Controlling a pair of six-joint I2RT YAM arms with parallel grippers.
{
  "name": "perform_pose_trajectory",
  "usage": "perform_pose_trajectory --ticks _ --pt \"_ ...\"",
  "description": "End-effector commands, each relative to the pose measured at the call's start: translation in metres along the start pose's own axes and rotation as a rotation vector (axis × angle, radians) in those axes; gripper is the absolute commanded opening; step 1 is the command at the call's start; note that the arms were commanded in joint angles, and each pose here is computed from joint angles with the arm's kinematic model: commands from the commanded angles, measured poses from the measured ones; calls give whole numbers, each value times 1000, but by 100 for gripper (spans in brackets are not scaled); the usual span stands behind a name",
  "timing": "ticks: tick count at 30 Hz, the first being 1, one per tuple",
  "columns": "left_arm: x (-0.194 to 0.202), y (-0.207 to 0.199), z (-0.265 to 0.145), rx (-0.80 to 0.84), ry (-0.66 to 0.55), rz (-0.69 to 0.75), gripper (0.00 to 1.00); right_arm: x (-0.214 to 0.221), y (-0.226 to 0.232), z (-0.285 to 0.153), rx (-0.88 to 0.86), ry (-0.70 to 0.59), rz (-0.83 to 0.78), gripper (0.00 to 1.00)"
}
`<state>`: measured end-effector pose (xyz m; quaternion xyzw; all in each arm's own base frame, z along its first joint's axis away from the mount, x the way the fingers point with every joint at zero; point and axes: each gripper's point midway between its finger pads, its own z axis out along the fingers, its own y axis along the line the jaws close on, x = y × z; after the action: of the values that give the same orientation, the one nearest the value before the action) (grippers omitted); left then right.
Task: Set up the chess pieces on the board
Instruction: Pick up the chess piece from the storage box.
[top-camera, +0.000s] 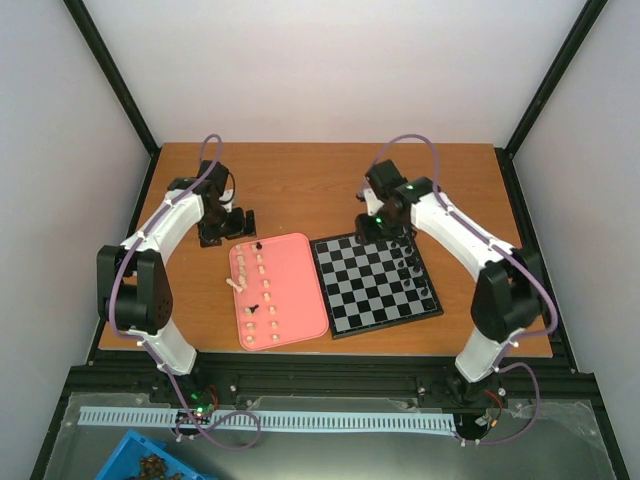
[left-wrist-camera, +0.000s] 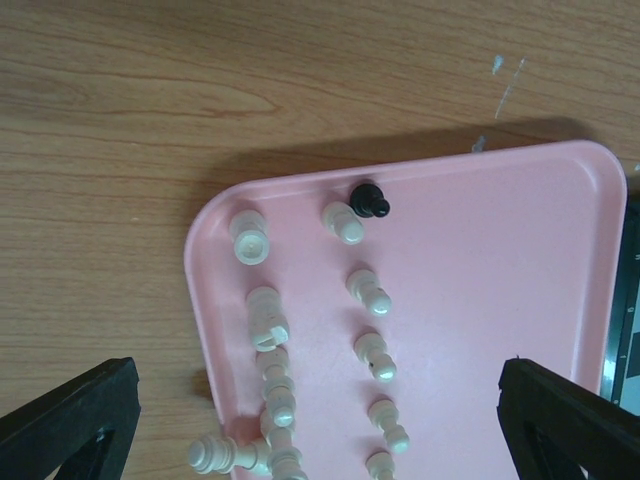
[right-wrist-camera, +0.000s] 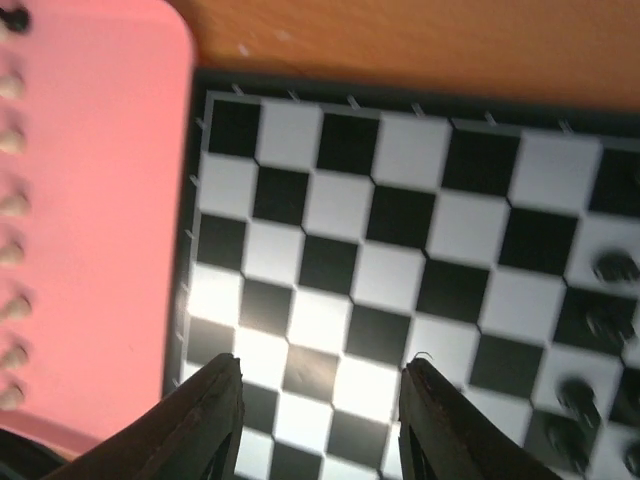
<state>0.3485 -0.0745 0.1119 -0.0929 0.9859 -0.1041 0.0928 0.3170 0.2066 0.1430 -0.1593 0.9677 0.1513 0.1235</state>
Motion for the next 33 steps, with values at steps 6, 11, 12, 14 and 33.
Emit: perform_pose_trajectory --ticks 6,11,12,14,33 --pt "-23 4 -32 -36 -148 -56 100 -81 88 38 -99 -112 -142 43" --pt "-29 23 -53 -41 -228 -155 100 -108 138 86 -163 -132 -183 44" --pt "-29 29 -56 -43 -235 -179 100 -112 147 95 -173 -135 -192 44" --pt "-27 46 -59 -64 -243 -238 100 -120 165 108 -194 -145 -216 44" --pt "-4 85 -41 -126 -198 -395 100 -110 220 177 -153 -114 -253 32"
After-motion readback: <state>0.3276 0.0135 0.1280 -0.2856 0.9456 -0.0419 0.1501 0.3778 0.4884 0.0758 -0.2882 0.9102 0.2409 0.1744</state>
